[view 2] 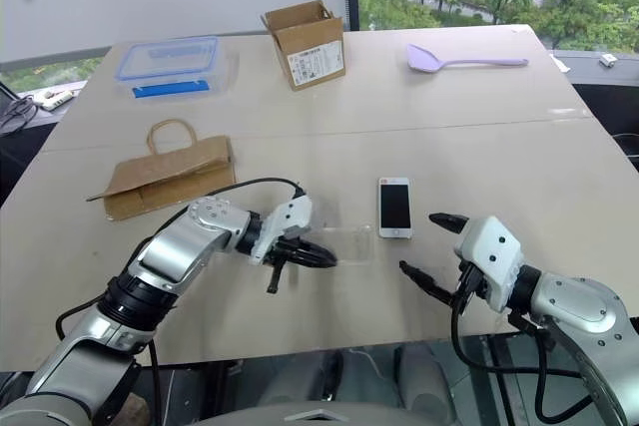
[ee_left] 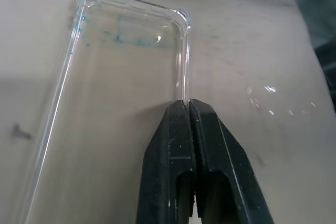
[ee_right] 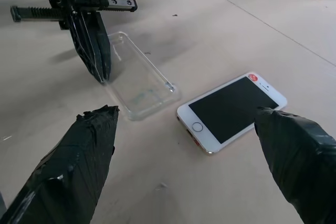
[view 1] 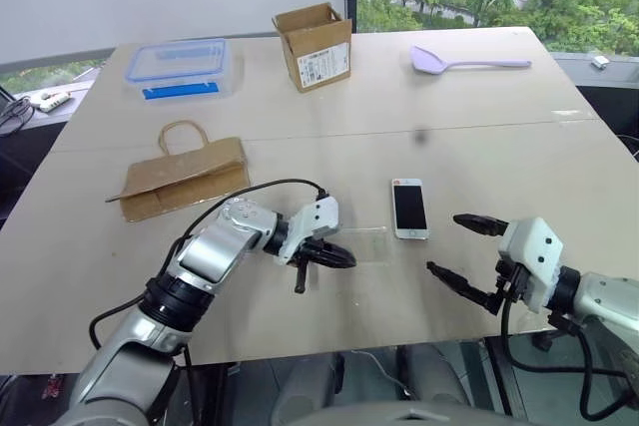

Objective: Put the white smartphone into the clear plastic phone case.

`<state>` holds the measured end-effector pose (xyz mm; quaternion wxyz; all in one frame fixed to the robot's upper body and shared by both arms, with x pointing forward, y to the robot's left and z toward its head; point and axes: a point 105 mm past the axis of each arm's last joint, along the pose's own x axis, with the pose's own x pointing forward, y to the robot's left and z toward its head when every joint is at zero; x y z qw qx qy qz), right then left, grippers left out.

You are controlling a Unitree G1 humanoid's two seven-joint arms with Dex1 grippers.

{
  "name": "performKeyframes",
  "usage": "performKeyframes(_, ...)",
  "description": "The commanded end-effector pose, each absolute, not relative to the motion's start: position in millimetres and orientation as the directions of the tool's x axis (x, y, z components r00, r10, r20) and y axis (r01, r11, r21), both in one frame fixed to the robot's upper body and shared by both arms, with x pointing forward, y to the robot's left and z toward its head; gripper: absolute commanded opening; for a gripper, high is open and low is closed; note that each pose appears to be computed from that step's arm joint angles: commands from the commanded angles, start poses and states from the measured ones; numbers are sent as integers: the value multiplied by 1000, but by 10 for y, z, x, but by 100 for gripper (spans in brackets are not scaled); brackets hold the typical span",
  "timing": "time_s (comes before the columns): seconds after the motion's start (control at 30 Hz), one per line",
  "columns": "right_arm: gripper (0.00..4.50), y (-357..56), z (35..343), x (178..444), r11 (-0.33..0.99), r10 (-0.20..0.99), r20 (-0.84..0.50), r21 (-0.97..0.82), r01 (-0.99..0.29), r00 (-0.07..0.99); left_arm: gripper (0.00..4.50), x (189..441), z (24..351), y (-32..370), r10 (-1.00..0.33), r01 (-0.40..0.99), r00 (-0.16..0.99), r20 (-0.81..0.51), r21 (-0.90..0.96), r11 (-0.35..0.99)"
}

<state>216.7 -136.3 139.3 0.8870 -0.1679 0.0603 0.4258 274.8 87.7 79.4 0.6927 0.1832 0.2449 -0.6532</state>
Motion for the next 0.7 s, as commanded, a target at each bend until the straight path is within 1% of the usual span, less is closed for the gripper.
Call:
performKeyframes(0.03,450,-1286,1478,2206,600,739,-204,-233,-765,642,2,2860,773,841,-794,989,119,-596,2,147)
performKeyframes(0.1,450,-1260,1486,2240,615,739,-189,-203,-762,647,2,2888,770,824,-793,985,135,-593,-2,170)
performKeyframes(0.23,450,-1230,1485,2281,612,738,-187,-219,-760,648,2,2965,777,757,-789,982,150,-596,-3,189)
performKeyframes(0.5,450,-1250,1489,2320,619,731,-187,-225,-753,657,2,3010,791,502,-806,990,116,-580,4,140)
performKeyframes(0.7,450,-1315,1430,2382,658,689,-220,-211,-723,691,2,3032,757,447,-804,992,104,-586,8,123)
